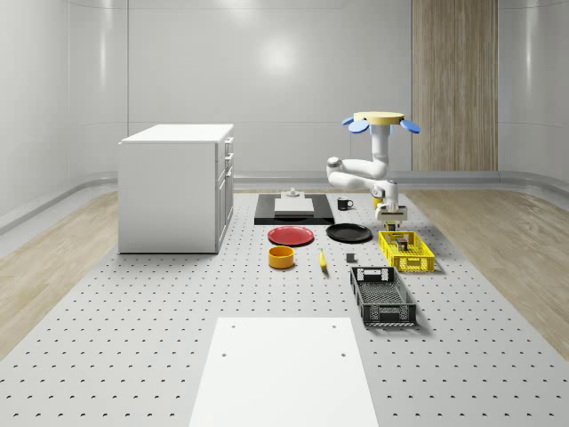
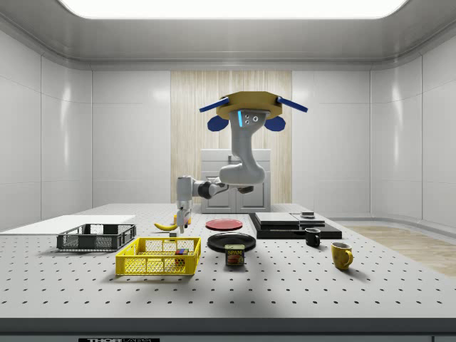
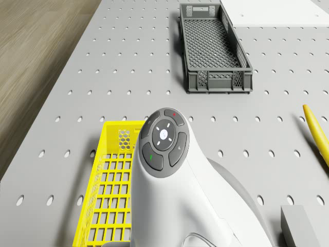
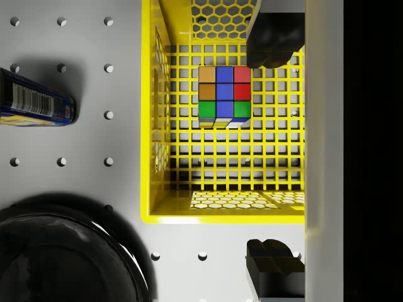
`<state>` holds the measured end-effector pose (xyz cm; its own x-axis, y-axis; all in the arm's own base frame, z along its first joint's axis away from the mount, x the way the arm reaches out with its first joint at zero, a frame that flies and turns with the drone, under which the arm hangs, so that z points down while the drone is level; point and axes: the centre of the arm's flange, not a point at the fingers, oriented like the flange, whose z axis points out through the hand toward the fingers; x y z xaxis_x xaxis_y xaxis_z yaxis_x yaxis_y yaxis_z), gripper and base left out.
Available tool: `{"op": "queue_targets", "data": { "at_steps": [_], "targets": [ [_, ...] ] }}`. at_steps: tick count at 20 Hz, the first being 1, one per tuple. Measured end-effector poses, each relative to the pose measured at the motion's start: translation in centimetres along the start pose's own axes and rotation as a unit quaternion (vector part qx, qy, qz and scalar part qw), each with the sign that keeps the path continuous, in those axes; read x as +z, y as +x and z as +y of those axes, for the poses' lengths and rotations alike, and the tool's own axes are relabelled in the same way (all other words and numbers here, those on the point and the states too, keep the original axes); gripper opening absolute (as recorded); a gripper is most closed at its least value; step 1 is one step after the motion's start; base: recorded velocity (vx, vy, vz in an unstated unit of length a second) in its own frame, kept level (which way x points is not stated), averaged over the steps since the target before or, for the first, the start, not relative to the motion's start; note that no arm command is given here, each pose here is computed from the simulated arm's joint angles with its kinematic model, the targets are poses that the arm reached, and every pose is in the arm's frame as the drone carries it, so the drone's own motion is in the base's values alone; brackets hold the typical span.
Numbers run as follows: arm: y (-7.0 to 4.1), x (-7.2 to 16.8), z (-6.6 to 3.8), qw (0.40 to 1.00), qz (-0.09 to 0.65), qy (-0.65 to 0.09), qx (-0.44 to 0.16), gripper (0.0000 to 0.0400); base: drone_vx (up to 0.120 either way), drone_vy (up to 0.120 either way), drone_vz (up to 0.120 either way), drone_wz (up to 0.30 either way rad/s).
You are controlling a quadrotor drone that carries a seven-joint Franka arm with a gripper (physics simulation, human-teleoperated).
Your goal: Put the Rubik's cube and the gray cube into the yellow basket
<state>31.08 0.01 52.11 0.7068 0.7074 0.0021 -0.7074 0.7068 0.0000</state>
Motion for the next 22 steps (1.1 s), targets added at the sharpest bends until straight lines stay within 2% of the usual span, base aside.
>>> {"op": "queue_targets", "data": {
  "at_steps": [4,8,14,20,22],
  "targets": [
    [0.0,-0.02,0.0,1.0,0.0,0.0,0.0,0.04,0.12,-0.12,0.0,0.0],
    [0.0,-0.03,0.0,1.0,0.0,0.0,0.0,0.04,0.0,-0.12,0.0,0.0],
    [0.0,-0.04,0.0,1.0,0.0,0.0,0.0,0.04,0.107,-0.12,0.0,0.0],
    [0.0,-0.04,0.0,1.0,0.0,0.0,0.0,0.04,0.0,-0.12,0.0,0.0],
    [0.0,-0.04,0.0,1.0,0.0,0.0,0.0,0.04,0.08,-0.12,0.0,0.0]
  ]
}}
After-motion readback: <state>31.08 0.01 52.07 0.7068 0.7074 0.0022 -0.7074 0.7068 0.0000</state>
